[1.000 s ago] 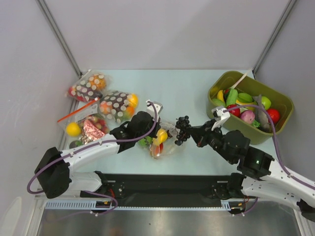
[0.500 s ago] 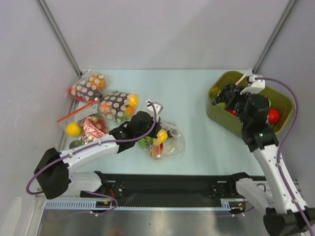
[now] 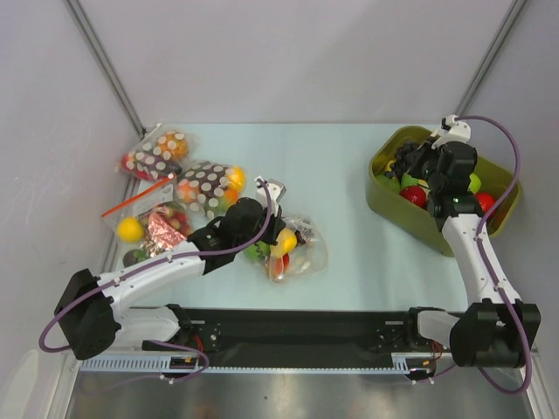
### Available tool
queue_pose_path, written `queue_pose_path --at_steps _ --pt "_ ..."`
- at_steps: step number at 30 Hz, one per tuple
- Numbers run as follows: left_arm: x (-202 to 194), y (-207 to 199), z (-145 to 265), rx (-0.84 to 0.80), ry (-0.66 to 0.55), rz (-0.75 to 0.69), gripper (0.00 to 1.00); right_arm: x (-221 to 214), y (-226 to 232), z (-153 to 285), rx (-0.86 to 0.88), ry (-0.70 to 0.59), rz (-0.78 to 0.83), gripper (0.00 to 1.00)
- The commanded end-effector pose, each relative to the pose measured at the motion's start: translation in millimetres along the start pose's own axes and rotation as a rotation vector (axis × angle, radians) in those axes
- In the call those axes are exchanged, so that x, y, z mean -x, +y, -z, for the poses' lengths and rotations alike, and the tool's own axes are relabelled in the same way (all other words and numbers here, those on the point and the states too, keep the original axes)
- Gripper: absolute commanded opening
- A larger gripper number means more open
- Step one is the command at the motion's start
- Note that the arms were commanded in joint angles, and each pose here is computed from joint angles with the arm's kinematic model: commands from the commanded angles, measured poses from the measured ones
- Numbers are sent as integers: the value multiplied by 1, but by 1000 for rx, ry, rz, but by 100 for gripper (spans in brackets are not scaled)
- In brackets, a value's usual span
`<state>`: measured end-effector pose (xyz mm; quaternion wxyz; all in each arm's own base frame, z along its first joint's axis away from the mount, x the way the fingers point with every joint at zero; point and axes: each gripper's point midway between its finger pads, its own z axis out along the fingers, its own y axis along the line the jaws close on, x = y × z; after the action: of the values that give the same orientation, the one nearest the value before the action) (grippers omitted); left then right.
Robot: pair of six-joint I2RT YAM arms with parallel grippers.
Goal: Open the zip-top bag and remove the fake food
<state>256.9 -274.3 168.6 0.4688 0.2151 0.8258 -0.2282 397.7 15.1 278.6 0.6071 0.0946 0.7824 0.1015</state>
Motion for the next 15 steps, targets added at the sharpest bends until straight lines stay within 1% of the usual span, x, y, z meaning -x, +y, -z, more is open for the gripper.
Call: queue_pose_path --at_steps 1,2,3,4,5,6,8,9,10,15 --pt "8 -2 7 -17 -34 15 0 42 -6 -6 -30 -122 27 0" --pt "7 -1 7 -14 -30 15 0 39 -9 -10 -43 -114 29 0" --pt "7 -1 7 -16 -31 15 0 38 -10 -11 -46 -112 32 3" --pt "7 -1 7 -16 -29 15 0 39 -11 -13 -44 -111 33 11" --pt "8 -2 7 -18 -32 15 0 39 -11 -14 -46 -104 31 34" --pt "8 -2 7 -18 -32 13 0 34 -12 -15 -50 -81 30 44" --pt "9 -2 6 -21 -32 10 0 36 -11 -15 -48 -77 31 56" --pt "9 -3 6 -22 -31 9 0 35 -11 -14 -46 -72 30 67" --pt "8 -3 6 -24 -29 7 0 37 -9 -13 -41 -75 33 70" --pt "10 -3 5 -26 -33 7 0 47 -2 2 -14 -103 33 69"
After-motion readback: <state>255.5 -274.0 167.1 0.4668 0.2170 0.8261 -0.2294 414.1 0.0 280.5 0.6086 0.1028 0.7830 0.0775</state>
